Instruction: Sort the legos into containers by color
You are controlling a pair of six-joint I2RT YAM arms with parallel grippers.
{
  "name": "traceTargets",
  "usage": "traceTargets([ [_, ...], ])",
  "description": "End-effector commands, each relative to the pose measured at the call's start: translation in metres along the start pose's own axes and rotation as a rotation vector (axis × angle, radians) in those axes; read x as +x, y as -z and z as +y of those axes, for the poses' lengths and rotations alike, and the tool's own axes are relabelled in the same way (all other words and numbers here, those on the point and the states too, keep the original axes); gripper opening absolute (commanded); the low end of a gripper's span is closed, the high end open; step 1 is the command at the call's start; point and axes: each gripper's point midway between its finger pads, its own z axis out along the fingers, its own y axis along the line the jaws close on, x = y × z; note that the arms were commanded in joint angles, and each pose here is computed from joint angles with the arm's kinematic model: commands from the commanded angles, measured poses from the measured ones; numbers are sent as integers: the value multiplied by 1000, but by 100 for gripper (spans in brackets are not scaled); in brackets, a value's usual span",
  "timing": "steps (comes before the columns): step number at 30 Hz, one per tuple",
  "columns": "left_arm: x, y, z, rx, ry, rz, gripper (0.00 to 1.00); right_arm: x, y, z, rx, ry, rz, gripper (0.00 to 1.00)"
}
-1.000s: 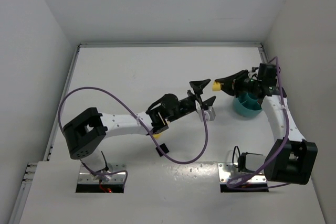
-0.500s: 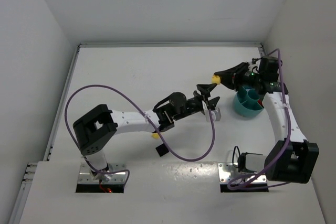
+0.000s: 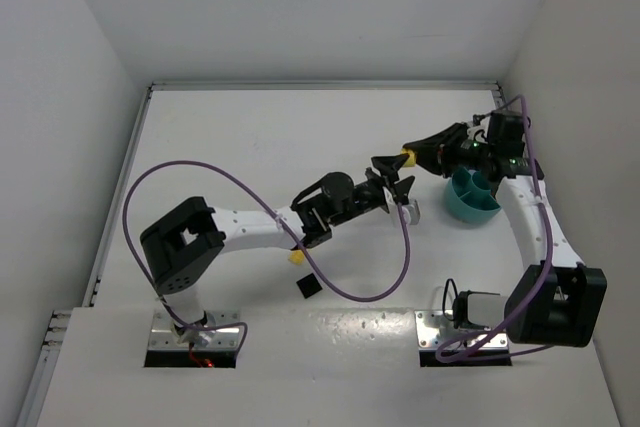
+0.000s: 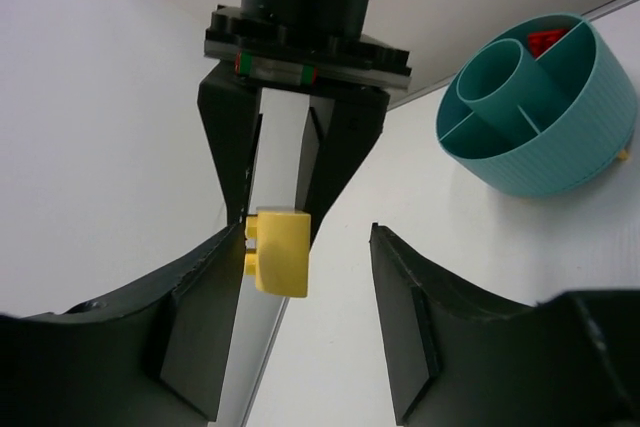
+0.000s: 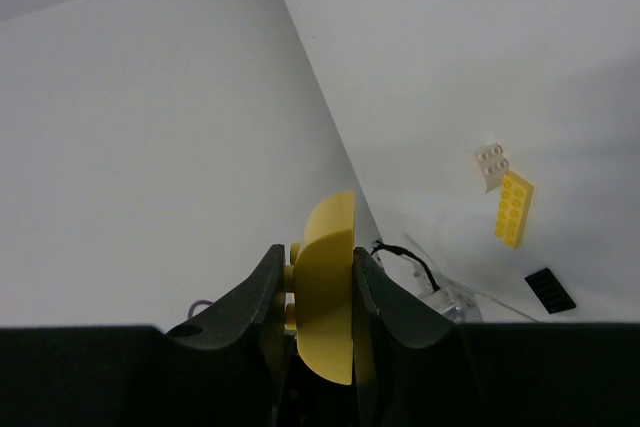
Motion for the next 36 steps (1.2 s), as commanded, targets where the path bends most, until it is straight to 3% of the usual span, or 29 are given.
traceTargets([
  [1, -13, -4, 33, -80, -21, -44, 58, 2, -1, 4, -16, 34, 7, 0],
  [17, 0, -13, 45, -79, -11, -32, 46, 19, -11, -16, -10, 57, 46, 0],
  [20, -1, -14, 46, -78, -10, -31, 39, 18, -11, -15, -17, 65, 43, 0],
  [24, 1, -14, 44, -71, -9, -25, 20, 17, -13, -11, -30, 45, 47, 0],
  [26, 3, -14, 46, -80, -9, -14, 16, 15, -13, -7, -44, 51, 42, 3],
  [29, 3, -11, 47, -87, 2, -6, 13, 13, -14, -1, -70, 55, 43, 32],
  [30, 3, -8, 46, -85, 16, -5, 13, 9, -12, 1, -82, 59, 36, 52],
  [31, -4, -5, 53, -99, 27, -18, 12, 5, -13, 8, -105, 85, 26, 60],
  [33, -8, 0, 57, -105, 37, -24, 12, -3, -8, 23, -155, 117, 14, 74],
  [36, -25, 13, 65, -112, 78, -46, 11, -18, -2, 48, -233, 175, -10, 83],
])
